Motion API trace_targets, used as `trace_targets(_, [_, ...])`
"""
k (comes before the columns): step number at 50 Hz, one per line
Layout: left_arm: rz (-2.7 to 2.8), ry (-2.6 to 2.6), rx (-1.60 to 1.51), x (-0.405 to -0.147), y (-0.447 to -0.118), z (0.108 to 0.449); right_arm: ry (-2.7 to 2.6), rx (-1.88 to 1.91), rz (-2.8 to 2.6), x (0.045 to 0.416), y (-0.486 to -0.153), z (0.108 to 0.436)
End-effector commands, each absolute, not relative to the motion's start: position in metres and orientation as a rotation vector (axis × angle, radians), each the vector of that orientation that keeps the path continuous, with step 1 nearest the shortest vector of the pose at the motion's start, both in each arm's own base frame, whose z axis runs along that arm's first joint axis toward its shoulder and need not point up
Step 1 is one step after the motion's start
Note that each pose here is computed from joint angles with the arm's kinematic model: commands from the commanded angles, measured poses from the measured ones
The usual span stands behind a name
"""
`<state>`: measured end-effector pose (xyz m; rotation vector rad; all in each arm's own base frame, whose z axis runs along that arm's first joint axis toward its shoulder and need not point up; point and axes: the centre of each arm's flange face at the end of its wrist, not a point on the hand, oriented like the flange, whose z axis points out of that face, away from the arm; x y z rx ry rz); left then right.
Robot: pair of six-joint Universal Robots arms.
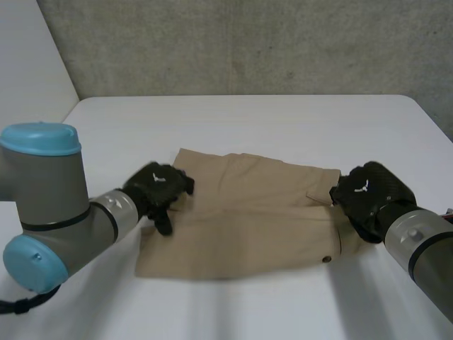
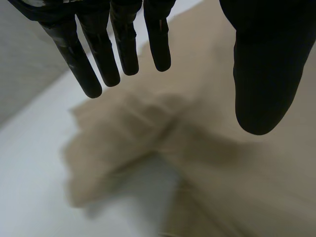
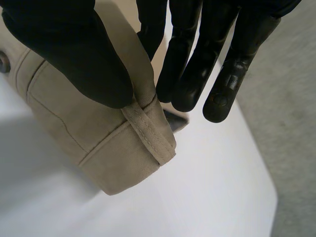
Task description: Fold the shorts.
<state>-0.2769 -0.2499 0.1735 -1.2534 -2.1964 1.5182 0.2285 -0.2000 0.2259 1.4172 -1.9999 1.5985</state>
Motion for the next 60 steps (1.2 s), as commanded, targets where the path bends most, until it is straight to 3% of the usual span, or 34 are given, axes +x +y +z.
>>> trace_targets(1, [1.376, -2.227, -1.276, -0.279, -0.245, 0.161, -1.913, 1.39, 1.723, 0.228, -0.191, 0.246])
trace_targets(9, [1.385, -2.294, -1.262, -0.279, -0.258, 0.147, -1.892, 1.398, 1.76, 0.228, -0.185, 0.252])
trace_targets(22, [1.577, -2.2, -1.25, -0.286, -0.275, 0.161, -1.907, 1.417, 1.716, 0.231, -0.196, 0.243])
trace_targets(30, [1.697, -2.143, -1.25, -0.29, -0.292, 0.175, -1.912, 1.407, 1.709, 0.243, -0.228, 0.232])
trace_targets(41, [2.125, -1.896, -1.16, -0.302, -0.345, 0.208, -1.817, 1.215, 1.841, 0.269, -0.309, 0.218])
trace_targets(46, [2.23, -1.848, -1.145, -0.307, -0.365, 0.199, -1.728, 1.125, 1.951, 0.28, -0.341, 0.207])
trace_targets(52, [2.222, -1.868, -1.253, -0.313, -0.378, 0.161, -1.655, 1.09, 2.016, 0.289, -0.36, 0.179])
trace_targets(56, [2.217, -1.876, -1.281, -0.314, -0.377, 0.15, -1.671, 1.095, 1.998, 0.29, -0.362, 0.165])
trace_targets(60, [2.187, -1.884, -1.293, -0.312, -0.365, 0.153, -1.666, 1.088, 2.012, 0.287, -0.354, 0.177])
